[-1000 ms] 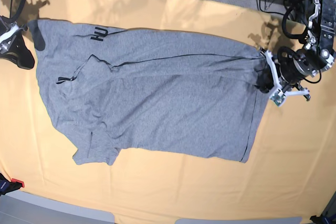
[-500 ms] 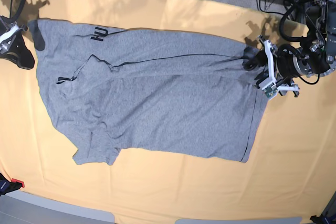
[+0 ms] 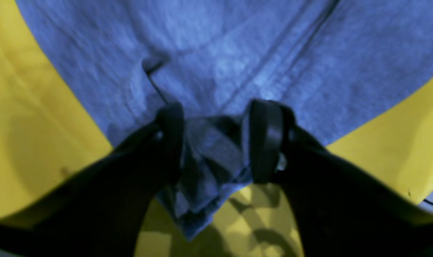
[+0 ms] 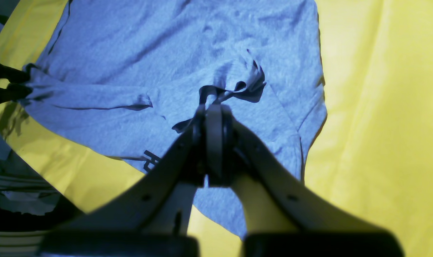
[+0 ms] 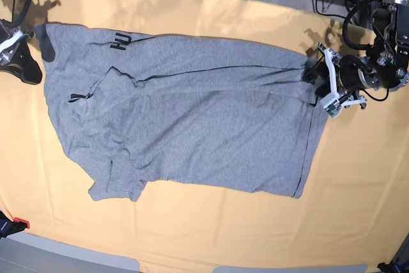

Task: Layout the t-shirt on the table in an organized manner, then fold the t-shirt properly
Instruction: 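Pull the folded side edge with the left gripper away from the right gripper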

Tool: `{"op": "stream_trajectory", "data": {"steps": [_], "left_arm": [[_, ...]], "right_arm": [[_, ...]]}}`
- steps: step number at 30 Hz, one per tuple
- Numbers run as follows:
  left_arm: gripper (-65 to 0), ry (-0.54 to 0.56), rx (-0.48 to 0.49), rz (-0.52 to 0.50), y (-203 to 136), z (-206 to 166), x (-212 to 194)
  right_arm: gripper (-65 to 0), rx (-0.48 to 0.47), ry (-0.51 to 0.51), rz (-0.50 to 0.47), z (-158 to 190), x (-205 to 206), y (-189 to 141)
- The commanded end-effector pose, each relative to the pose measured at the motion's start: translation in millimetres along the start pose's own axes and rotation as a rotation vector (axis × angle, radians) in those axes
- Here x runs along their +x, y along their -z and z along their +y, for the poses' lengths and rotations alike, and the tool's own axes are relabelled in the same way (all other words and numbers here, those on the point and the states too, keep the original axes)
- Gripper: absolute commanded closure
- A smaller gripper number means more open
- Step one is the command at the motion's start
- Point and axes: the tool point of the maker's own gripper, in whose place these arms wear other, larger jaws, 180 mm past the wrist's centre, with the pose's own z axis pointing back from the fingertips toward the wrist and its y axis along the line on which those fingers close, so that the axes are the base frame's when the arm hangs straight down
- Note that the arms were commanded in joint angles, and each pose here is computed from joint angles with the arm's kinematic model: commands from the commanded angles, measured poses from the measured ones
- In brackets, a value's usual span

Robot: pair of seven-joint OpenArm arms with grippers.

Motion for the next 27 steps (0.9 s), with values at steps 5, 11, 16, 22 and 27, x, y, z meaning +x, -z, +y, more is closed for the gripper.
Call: {"op": "stream_trajectory", "data": {"steps": [5, 11, 16, 22, 27], "left_arm": [[-4.4, 0.033, 0.022, -0.046, -9.3, 8.5, 17.0], [-3.7, 0.060, -0.006, -0.124, -16.2, -1.2, 41.8], [0.0, 0.062, -0.010, -0.163, -17.7, -2.7, 49.4], [0.0, 0.074, 0.078, -0.280, -22.7, 12.0, 70.3], [0.0, 0.025, 0.178, -0.368, -29.2, 30.0, 85.2]], "right_arm": [[0.0, 0.009, -0.034, -0.043, 2.2, 14.6, -4.1], [0.0, 0.009, -0.034, -0.043, 2.2, 14.4, -4.1], [0.0, 0.009, -0.034, -0.043, 2.2, 14.6, -4.1], [0.0, 0.009, -0.034, -0.043, 2.3, 14.4, -4.1], [0.0, 0.009, -0.034, -0.043, 2.3, 14.4, -4.1]]}}
